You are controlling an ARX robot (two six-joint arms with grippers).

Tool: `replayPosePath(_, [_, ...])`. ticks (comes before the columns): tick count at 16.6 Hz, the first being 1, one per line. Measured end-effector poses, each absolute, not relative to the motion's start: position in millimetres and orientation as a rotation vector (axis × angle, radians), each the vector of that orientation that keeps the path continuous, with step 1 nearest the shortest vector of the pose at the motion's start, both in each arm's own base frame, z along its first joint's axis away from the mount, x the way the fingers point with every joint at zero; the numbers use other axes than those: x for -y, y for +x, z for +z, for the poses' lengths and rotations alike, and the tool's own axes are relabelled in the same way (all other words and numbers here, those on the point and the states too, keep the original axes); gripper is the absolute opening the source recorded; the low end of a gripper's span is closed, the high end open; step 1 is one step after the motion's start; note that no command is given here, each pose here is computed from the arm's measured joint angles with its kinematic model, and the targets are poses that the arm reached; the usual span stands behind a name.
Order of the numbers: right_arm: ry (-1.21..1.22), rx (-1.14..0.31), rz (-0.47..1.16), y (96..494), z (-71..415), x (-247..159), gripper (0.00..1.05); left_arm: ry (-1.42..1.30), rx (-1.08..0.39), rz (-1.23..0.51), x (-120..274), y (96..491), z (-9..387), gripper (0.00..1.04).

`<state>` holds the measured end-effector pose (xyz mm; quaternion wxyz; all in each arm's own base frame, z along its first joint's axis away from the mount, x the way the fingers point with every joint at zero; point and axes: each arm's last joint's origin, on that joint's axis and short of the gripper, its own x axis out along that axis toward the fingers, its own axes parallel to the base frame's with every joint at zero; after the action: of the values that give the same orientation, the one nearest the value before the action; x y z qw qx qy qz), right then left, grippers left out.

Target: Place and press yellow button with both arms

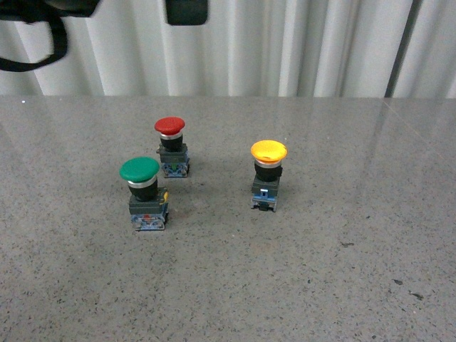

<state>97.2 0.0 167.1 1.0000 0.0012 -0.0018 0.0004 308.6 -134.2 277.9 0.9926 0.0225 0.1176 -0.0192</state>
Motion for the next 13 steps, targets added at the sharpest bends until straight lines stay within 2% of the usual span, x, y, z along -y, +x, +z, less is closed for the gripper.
replayPosePath(3, [0.002,0.004,0.000,97.2,167.1,0.0,0.98,0.107,-0.146,-0.007,105.4,268.7,289.8,0.98])
replayPosePath(4, [0.002,0.004,0.000,97.2,167.1,0.0,0.98,0.087,-0.076,-0.008,94.7,251.9,297.3,0.95])
replayPosePath(5, [0.002,0.004,0.001,97.2,167.1,0.0,0.98,0.030,0.006,-0.009,77.2,228.9,298.2,0.83])
replayPosePath(7, [0.002,0.003,0.000,97.2,167.0,0.0,0.98,0.006,0.024,0.019,49.0,193.0,271.2,0.61])
replayPosePath(12, [0.002,0.004,0.000,97.2,167.1,0.0,0.98,0.008,-0.010,0.002,24.4,163.9,220.5,0.07])
replayPosePath(13, [0.002,0.004,0.000,97.2,167.1,0.0,0.98,0.003,0.007,0.007,20.7,159.0,217.8,0.02])
